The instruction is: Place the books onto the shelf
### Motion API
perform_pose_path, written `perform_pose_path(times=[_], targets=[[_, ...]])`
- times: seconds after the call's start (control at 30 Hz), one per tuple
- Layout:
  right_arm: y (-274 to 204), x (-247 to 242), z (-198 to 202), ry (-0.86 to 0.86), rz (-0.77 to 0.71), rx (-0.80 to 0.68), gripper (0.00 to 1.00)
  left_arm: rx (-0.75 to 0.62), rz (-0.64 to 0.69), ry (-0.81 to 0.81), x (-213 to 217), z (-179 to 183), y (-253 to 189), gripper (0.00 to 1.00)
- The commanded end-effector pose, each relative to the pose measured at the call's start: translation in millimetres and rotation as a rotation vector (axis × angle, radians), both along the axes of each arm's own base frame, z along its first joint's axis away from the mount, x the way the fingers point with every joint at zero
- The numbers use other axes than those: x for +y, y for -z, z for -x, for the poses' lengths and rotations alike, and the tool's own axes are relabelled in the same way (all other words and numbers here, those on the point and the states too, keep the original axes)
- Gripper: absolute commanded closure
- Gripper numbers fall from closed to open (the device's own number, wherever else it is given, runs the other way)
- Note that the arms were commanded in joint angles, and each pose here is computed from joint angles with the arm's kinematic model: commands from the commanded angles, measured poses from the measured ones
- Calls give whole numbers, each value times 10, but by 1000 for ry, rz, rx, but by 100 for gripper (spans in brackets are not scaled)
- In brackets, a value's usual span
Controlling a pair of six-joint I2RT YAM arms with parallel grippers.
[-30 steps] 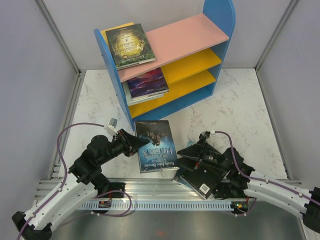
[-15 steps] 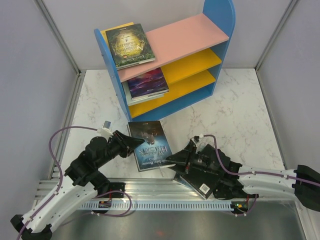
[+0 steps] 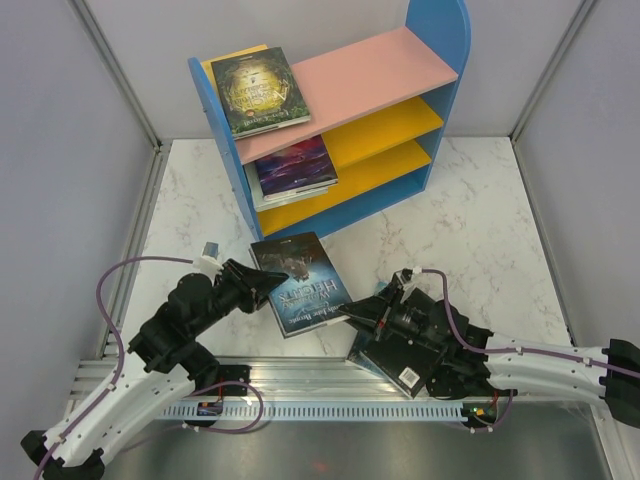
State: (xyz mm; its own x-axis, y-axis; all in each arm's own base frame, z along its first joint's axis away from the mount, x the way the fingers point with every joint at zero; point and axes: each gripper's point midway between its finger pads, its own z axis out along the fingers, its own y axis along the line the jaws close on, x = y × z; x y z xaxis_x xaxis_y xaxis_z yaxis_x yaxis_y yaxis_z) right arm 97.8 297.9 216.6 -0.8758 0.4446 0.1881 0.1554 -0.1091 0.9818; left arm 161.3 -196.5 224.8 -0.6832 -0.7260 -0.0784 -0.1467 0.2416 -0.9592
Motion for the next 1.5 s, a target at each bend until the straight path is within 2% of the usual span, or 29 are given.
perform_pose_path(times=[0.0, 0.2, 0.53, 0.57, 0.77, 0.8, 0.87, 0.9, 0.97, 1.1, 1.2, 1.37, 1.43, 1.47], targets=[[-570, -142, -217, 132, -174, -49, 67, -14, -17, 27, -5, 53, 48, 98], [-660, -99, -310, 157, -181, -58, 61, -3, -2, 27, 4, 79, 94, 98], [-782, 100, -356, 132, -182, -84, 64, -9, -1, 50, -17, 111, 84, 98], [-784, 105, -358, 133, -182, -83, 66, -11, -1, 52, -14, 119, 82, 98], [-857, 15, -338, 138, -182, -120, 95, -20, -6, 97, -43, 192, 85, 98], [-852, -19, -346, 146, -171, -123, 99, -28, -20, 108, -45, 205, 94, 91], [-807, -127, -331, 166, -98, -134, 100, -25, -52, 127, -25, 253, 92, 80], [-776, -175, -343, 181, -58, -137, 100, -29, -88, 139, -10, 270, 116, 69], [-714, -340, -354, 224, 54, -149, 100, -17, -148, 144, 45, 302, 164, 61], [-756, -652, -360, 300, 109, -160, 100, -49, -233, 148, 182, 375, 89, 36], [-901, -920, -366, 373, 139, -181, 100, -63, -264, 129, 289, 420, 47, 25], [-1381, -1371, -397, 510, 194, -246, 100, -42, -303, 117, 414, 505, 111, 19], [-1425, -1448, -469, 555, 295, -274, 100, -36, -296, 118, 420, 526, 130, 19], [-1700, -1546, -441, 574, 275, -300, 100, -34, -293, 118, 423, 534, 149, 19]])
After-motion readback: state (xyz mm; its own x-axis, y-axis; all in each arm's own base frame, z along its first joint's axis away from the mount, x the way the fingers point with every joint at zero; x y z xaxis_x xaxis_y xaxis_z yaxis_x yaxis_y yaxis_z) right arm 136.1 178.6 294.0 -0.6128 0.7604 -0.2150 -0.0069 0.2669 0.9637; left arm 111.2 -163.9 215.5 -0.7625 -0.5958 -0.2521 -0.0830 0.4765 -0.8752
